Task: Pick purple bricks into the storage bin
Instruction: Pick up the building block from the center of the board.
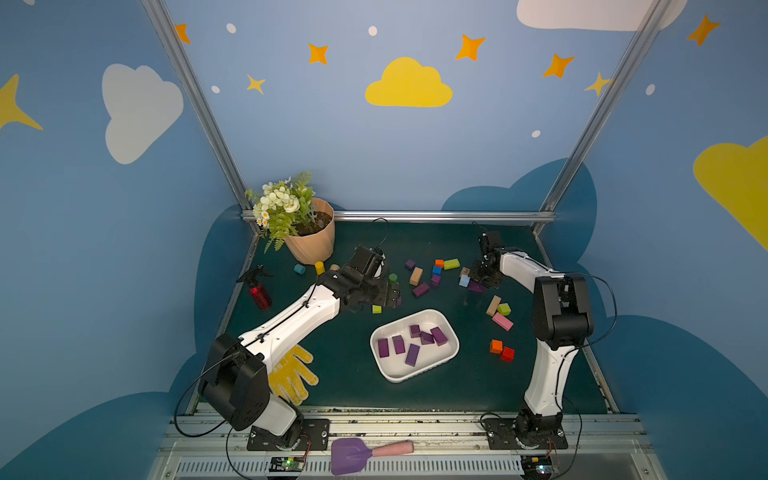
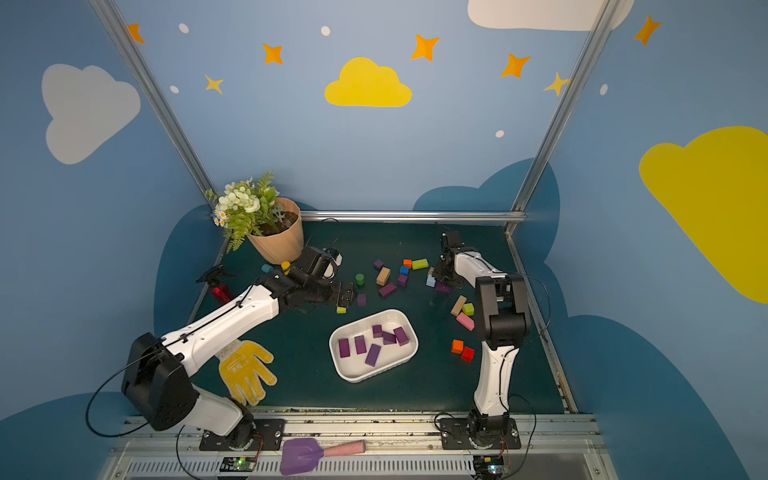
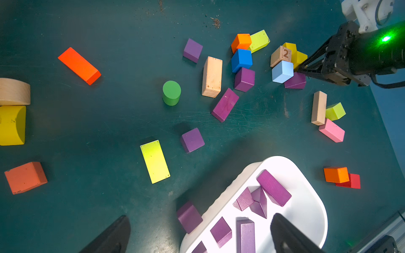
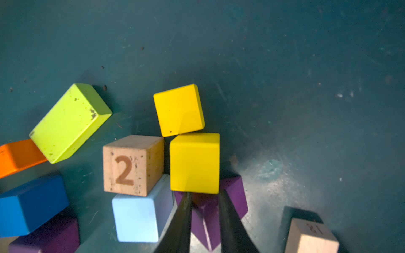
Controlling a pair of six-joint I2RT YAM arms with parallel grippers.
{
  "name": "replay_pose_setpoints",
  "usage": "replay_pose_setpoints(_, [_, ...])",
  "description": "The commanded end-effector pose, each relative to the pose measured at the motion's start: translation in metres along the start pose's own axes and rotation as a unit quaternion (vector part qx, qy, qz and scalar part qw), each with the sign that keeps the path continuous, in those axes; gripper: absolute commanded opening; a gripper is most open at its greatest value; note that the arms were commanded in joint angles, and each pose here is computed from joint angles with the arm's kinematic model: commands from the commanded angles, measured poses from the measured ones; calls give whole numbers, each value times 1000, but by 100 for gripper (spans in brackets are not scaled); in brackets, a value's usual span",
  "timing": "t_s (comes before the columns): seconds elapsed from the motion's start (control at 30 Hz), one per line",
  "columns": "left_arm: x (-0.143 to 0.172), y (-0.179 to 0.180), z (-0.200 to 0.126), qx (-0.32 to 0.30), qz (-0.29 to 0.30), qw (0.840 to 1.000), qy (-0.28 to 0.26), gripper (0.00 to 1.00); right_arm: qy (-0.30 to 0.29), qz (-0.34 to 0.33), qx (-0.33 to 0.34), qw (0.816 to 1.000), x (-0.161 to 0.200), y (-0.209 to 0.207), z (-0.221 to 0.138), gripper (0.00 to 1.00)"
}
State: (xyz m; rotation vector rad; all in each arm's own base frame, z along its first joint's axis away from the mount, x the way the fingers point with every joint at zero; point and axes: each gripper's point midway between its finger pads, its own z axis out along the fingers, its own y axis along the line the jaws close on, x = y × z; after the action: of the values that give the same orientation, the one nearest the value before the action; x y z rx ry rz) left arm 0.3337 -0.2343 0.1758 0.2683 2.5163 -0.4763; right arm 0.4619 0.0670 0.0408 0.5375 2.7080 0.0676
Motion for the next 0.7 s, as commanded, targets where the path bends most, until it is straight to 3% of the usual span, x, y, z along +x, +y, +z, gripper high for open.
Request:
replay_pose_setpoints(0.0, [-7, -1, -7, -1, 2, 1000, -9, 100, 31, -11, 14, 999, 23, -7, -6, 24])
replay_pose_setpoints(0.67, [-10, 1, -14, -6, 4, 1000, -23, 100, 73, -63, 5, 995, 107, 0, -52, 22])
